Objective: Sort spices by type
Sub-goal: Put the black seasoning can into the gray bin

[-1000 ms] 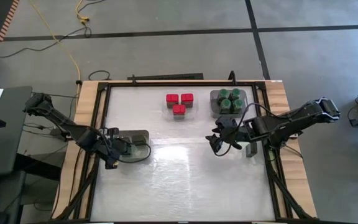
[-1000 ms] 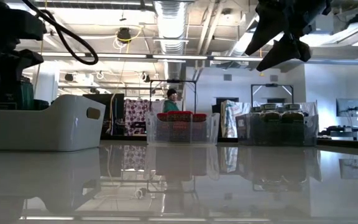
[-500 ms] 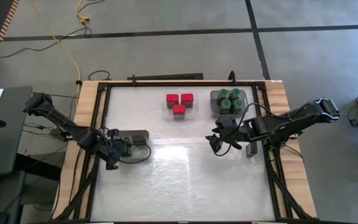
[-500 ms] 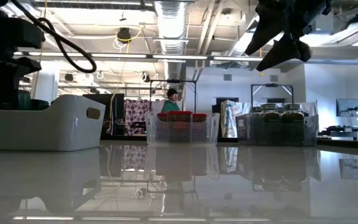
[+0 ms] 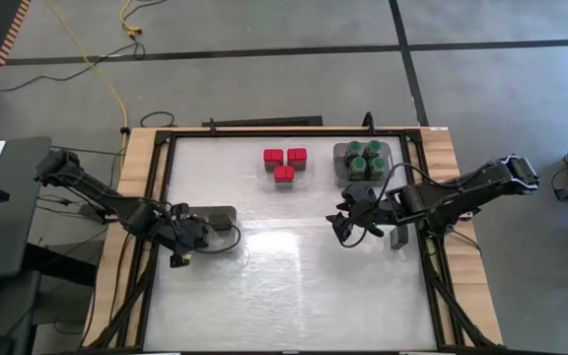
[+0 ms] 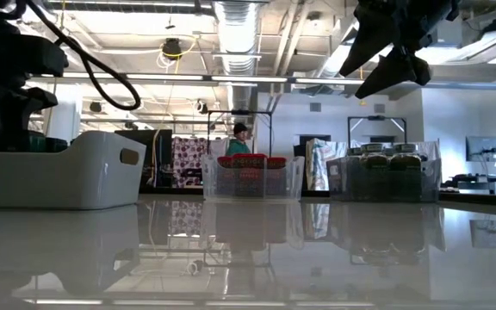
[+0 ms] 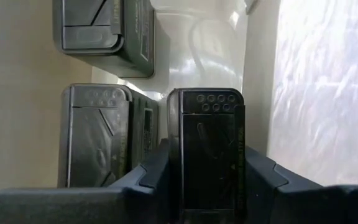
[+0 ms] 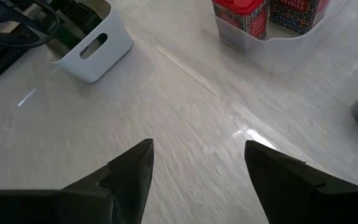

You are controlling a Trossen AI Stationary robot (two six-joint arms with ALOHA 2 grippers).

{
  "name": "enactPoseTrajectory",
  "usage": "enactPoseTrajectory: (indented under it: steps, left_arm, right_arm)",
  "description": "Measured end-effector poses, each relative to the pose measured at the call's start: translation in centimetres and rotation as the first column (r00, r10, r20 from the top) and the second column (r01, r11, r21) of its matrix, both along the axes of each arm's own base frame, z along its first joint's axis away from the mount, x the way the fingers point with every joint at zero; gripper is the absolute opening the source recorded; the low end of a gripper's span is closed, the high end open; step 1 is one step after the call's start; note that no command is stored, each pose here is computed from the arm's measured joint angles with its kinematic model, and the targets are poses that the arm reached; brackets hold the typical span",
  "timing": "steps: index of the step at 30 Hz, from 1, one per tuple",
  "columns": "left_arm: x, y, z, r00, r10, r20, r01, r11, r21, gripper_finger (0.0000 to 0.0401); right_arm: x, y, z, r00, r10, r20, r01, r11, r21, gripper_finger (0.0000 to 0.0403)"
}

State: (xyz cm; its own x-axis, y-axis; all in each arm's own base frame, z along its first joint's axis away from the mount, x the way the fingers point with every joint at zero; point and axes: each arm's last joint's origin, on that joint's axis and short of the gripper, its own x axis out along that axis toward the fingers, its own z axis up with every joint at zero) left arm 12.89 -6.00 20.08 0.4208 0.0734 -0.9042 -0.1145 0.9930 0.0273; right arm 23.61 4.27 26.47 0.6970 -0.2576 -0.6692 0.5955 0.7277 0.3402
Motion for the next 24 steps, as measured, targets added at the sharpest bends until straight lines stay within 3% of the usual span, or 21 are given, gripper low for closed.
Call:
enactPoseTrajectory:
  steps: [24]
  left_arm:
    - [-0.05, 0.02, 0.06, 1.000, 0.004, 0.006, -0.004, 1.000, -0.004, 0.0141]
  right_arm:
    - [0.01, 0.00, 0.01, 1.000, 0.000, 0.002, 0.000, 1.000, 0.001, 0.0280]
